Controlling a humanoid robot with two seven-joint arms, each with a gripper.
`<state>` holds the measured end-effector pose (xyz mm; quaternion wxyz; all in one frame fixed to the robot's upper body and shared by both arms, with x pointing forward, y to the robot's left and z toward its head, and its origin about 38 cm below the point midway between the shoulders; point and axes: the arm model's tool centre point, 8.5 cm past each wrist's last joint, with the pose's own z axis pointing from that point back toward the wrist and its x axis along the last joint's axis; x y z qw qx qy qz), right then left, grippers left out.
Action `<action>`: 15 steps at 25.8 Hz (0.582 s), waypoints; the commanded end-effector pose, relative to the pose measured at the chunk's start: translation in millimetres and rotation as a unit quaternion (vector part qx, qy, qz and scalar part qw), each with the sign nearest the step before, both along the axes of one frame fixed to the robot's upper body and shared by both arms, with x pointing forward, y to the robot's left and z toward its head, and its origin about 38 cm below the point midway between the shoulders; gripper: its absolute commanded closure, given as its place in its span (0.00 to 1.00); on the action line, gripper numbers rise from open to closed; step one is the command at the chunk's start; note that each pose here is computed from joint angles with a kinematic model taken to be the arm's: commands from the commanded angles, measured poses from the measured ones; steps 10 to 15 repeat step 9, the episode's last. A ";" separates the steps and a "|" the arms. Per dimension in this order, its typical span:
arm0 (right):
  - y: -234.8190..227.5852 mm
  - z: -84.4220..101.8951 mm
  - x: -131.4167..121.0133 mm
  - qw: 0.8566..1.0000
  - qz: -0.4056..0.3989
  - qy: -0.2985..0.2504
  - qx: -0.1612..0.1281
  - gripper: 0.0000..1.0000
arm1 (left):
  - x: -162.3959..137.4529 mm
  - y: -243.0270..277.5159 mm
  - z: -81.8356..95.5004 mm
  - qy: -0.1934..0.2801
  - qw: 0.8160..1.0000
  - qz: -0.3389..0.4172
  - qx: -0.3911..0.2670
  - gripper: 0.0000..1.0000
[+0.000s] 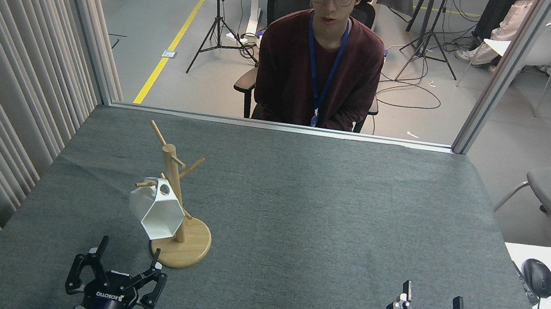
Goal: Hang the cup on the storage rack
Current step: 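Open the left gripper and withdraw it from the hung cup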
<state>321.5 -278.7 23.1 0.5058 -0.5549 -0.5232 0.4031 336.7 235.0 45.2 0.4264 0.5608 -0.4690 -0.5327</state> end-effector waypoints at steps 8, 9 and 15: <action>-0.4 2.5 -32.9 0.998 0.059 0.005 -0.027 0.02 | -13.3 -18.4 25.5 0.010 0.995 -0.041 -0.091 0.00; -0.2 2.4 -32.9 0.998 0.060 0.005 -0.029 0.02 | -14.7 -20.2 23.9 0.013 0.995 -0.044 -0.090 0.00; -0.2 2.4 -32.9 0.998 0.060 0.005 -0.029 0.02 | -14.7 -20.2 23.9 0.013 0.995 -0.044 -0.090 0.00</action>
